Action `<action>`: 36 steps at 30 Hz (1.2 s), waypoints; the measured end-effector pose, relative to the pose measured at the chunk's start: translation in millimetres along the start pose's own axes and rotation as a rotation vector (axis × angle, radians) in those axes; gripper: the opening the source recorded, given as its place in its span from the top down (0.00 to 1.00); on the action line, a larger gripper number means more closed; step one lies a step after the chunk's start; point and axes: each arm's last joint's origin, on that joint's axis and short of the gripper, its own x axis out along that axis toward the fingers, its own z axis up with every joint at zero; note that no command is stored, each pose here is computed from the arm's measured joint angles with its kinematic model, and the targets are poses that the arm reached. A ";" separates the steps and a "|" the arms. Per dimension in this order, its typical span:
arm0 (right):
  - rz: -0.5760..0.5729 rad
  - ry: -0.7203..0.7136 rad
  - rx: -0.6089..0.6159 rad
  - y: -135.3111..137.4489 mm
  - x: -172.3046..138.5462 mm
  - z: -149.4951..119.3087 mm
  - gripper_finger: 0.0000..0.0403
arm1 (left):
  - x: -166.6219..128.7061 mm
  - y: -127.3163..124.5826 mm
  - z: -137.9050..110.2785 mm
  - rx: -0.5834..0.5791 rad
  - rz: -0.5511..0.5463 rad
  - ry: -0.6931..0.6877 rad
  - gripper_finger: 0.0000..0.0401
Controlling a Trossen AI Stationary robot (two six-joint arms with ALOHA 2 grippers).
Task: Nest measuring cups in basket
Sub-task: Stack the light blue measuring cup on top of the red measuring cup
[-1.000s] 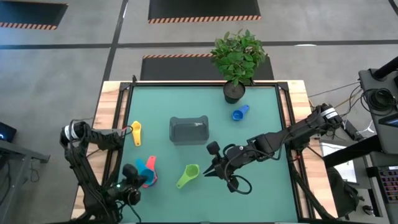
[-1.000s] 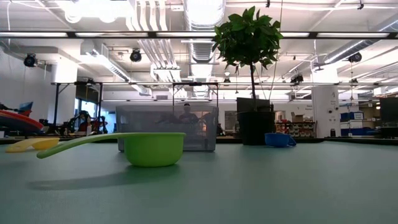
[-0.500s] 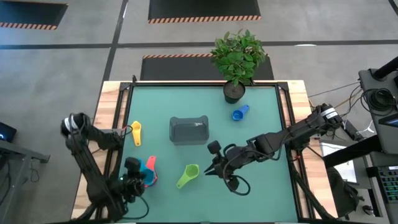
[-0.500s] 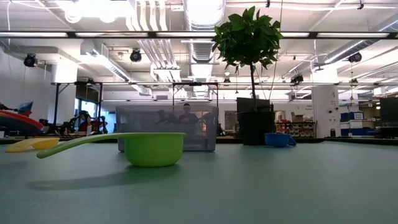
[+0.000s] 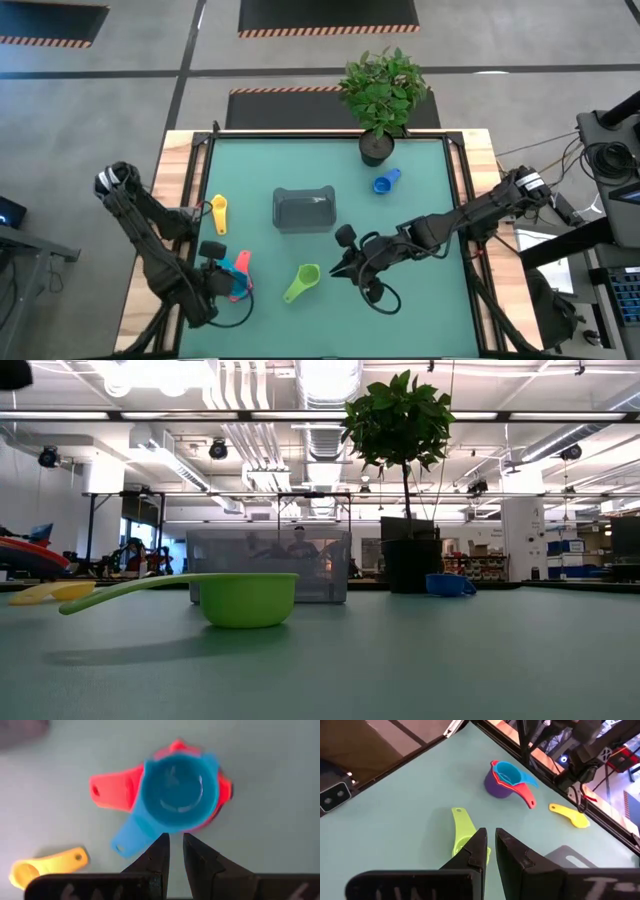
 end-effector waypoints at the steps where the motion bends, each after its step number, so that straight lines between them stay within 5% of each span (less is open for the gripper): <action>1: -0.001 -0.001 0.003 -0.3 -0.9 0.1 0.93 | 4.5 0.7 -1.9 0.000 -0.005 0.025 0.91; 19: 0.000 0.001 0.011 -0.5 -2.8 0.0 0.93 | 49.8 10.5 -19.7 -0.004 0.051 0.144 0.91; 36: 0.002 0.005 0.021 -0.3 -2.8 -0.3 0.93 | 44.4 14.9 -11.5 0.001 0.197 -0.009 0.91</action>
